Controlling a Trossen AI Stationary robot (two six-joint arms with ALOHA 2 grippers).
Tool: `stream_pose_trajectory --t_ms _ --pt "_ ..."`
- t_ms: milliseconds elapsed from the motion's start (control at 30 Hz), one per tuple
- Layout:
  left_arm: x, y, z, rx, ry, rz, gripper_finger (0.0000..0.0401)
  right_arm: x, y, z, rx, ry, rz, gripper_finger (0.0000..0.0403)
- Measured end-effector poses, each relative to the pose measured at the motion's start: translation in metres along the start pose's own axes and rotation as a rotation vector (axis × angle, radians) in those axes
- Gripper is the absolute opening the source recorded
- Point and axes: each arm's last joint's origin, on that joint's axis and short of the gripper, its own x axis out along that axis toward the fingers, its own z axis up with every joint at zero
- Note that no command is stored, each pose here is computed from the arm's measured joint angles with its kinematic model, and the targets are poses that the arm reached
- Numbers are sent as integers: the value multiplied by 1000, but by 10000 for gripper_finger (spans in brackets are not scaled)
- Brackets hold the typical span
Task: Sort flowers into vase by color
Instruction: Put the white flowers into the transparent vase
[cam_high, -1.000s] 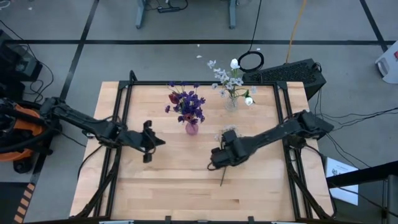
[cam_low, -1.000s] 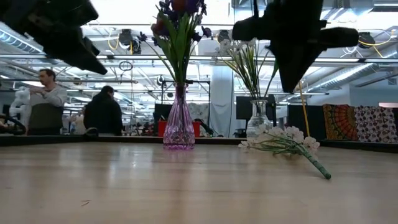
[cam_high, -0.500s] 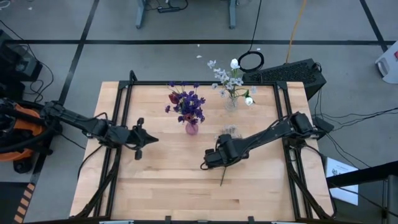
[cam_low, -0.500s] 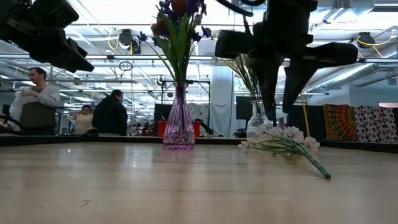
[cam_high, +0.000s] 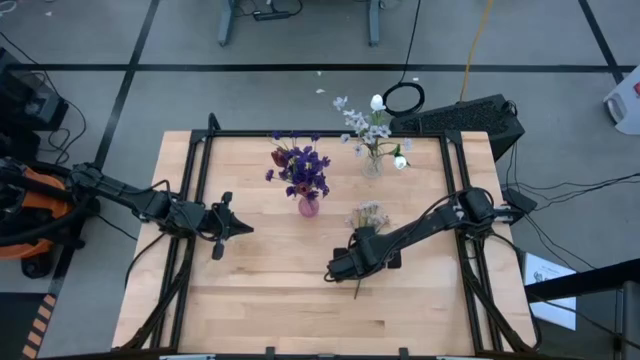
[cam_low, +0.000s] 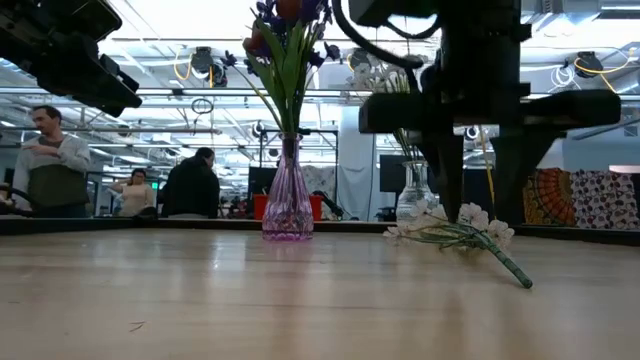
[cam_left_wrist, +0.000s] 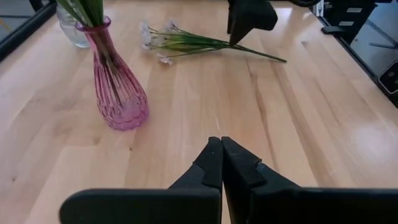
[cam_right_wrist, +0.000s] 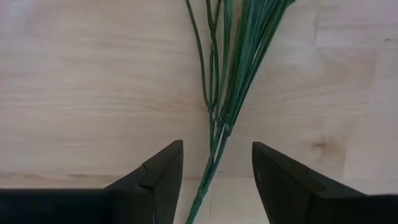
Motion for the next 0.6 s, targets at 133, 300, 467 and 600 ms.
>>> stream_pose_trajectory --t_ms 133,300,467,600 --pt "0 0 0 -1 5 1 3 7 -3 0 10 4 -11 166" --pt "0 0 -1 -28 5 1 3 27 -7 -1 46 11 15 132" --pt "0 0 -1 -27 8 1 3 38 -12 -3 15 -6 46 70" --pt "0 0 -2 -26 16 3 3 32 -18 -6 -87 -69 52 11"
